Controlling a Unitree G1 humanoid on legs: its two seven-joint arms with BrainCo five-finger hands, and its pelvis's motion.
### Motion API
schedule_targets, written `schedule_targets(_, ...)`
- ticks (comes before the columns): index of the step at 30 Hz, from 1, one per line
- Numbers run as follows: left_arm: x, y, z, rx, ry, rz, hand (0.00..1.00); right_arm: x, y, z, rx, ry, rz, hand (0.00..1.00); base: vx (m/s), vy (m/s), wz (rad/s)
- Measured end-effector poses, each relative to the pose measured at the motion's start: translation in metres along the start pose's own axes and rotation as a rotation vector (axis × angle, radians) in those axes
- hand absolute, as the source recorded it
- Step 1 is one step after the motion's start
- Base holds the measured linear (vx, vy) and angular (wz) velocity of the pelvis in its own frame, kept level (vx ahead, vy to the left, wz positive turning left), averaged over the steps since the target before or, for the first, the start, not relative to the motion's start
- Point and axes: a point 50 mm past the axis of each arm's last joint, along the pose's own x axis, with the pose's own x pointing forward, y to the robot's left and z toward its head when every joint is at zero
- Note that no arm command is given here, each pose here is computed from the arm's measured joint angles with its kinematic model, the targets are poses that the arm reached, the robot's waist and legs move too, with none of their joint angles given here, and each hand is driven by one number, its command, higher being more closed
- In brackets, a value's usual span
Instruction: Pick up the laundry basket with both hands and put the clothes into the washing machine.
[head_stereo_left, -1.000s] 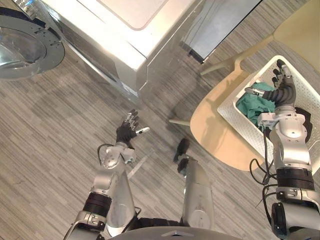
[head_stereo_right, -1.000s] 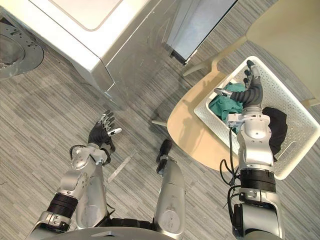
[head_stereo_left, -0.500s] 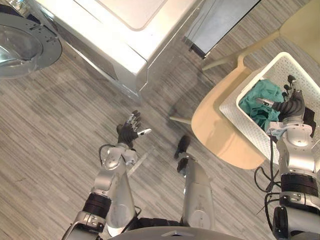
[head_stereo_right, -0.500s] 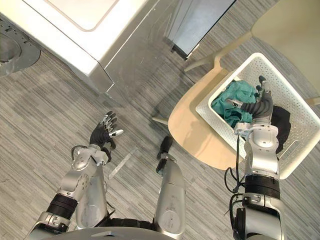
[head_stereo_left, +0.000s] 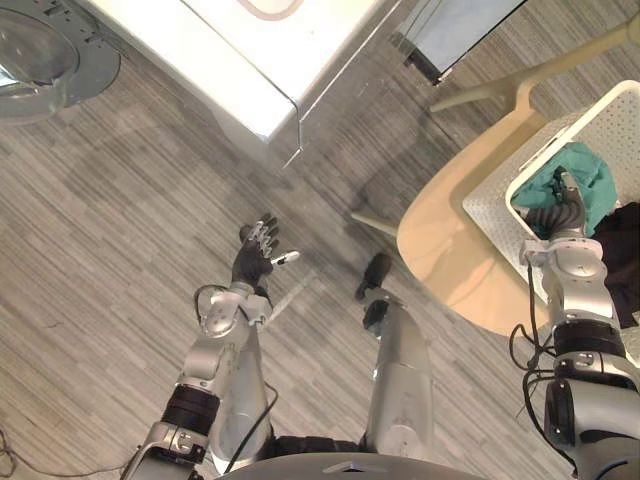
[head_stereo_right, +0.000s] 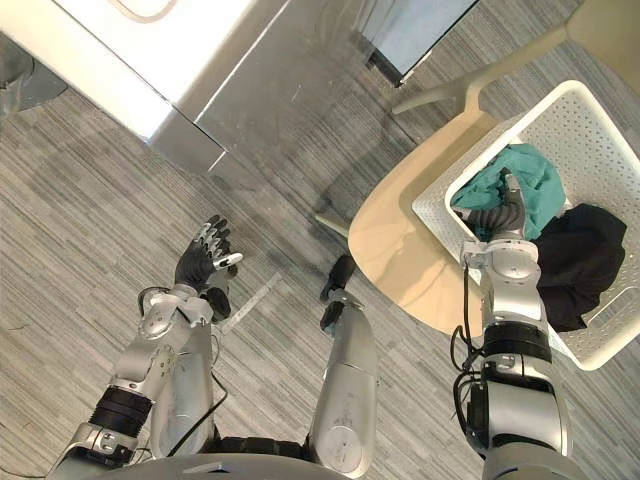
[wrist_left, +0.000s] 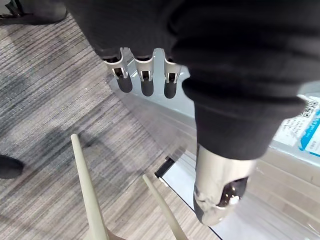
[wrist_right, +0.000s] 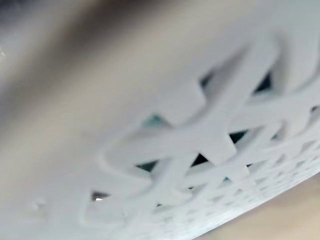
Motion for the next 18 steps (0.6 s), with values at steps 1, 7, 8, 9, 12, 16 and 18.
schedule_targets(1,0.0,-0.001,0.0,-0.008,-0.001,-0.001,0.0,0.002,-0.001,0.001,-0.018,0.002,0.003,0.0,-0.03,-0.042,0.04)
schedule_targets(7,0.002,-0.002,0.005,-0.087,-0.034,0.011,0.0,0.016,-0.017,0.024,-0.135,-0.034,-0.026,0.0,-0.06,-0.047,0.1)
schedule_targets(8,0.002,-0.002,0.005,-0.1,-0.036,0.014,0.0,0.019,-0.018,0.026,-0.143,-0.027,-0.029,0.0,-0.05,-0.055,0.16)
schedule_targets(9,0.003,-0.003,0.006,-0.107,-0.041,0.013,0.0,0.02,-0.02,0.026,-0.172,-0.019,-0.029,1.0,-0.04,-0.042,0.16)
schedule_targets(12,0.004,-0.006,0.005,-0.139,-0.045,0.012,0.0,0.024,-0.023,0.027,-0.211,0.004,-0.034,1.0,-0.04,-0.041,0.08)
schedule_targets(16,0.006,-0.014,0.006,-0.167,-0.053,0.002,0.0,0.026,-0.026,0.019,-0.236,0.056,-0.035,1.0,-0.05,-0.053,0.11)
schedule_targets(18,0.007,-0.017,0.005,-0.182,-0.054,0.001,0.0,0.026,-0.026,0.018,-0.228,0.058,-0.038,1.0,-0.03,-0.032,0.05)
